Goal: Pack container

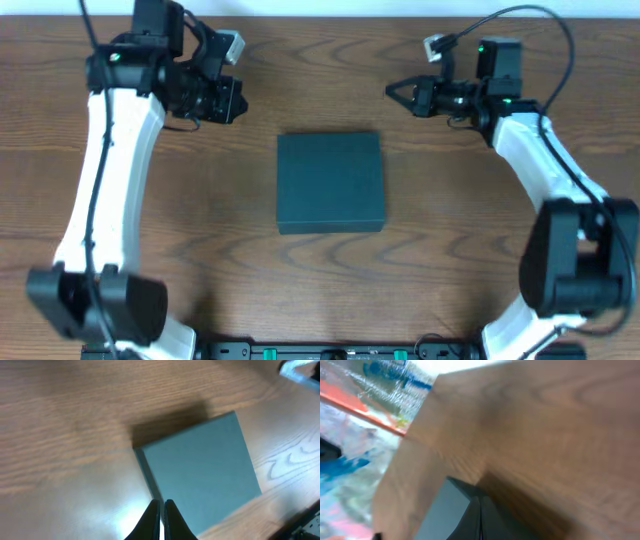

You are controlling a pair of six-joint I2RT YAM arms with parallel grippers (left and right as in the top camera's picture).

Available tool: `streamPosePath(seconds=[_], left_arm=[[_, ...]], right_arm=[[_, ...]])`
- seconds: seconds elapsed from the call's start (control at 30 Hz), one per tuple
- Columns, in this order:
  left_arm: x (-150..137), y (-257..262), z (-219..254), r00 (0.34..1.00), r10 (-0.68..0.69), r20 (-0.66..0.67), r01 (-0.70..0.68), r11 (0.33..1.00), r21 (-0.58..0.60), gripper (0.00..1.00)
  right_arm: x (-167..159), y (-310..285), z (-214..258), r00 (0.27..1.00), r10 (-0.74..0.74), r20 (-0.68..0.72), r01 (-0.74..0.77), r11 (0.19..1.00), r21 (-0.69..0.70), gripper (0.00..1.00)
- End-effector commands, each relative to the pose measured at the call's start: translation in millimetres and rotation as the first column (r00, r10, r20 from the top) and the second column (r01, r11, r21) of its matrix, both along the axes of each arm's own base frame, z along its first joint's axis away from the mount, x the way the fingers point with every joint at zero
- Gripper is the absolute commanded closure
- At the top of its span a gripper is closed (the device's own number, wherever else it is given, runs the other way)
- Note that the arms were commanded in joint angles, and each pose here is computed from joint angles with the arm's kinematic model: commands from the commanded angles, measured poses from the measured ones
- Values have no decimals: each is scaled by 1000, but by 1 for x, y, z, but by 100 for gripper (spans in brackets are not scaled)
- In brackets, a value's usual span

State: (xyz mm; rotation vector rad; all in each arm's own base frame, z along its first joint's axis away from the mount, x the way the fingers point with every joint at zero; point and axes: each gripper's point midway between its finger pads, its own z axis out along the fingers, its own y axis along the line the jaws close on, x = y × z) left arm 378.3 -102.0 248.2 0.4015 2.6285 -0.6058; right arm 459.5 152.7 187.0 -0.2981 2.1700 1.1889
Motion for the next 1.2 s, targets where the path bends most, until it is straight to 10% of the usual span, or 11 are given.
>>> streamPosePath(seconds=[0.0, 0.33, 0.73, 0.8, 0.87, 1.17], left_arm=[[-17, 7, 33, 997, 27, 74, -28, 999, 21, 94], [-103, 13, 104, 972, 0, 236, -6, 1000, 25, 94], [-242, 24, 141, 924, -7, 383, -8, 999, 36, 94], [-261, 26, 145, 906, -5, 424, -10, 999, 34, 85], [-272, 27, 147, 892, -3, 452, -13, 999, 33, 9], [-291, 28, 138, 909, -5, 417, -12, 999, 37, 5]], right_arm=[[3, -14, 34, 988, -54, 146, 68, 993, -95, 98], [-50, -16, 123, 951, -43, 305, 80, 991, -110, 99], [-166, -1, 144, 983, 49, 176, -21, 987, -160, 98], [-183, -2, 143, 988, 57, 144, -32, 985, -167, 61], [-194, -3, 138, 993, 57, 99, -40, 985, -169, 1], [-207, -10, 117, 999, 26, -24, -30, 977, -212, 1]])
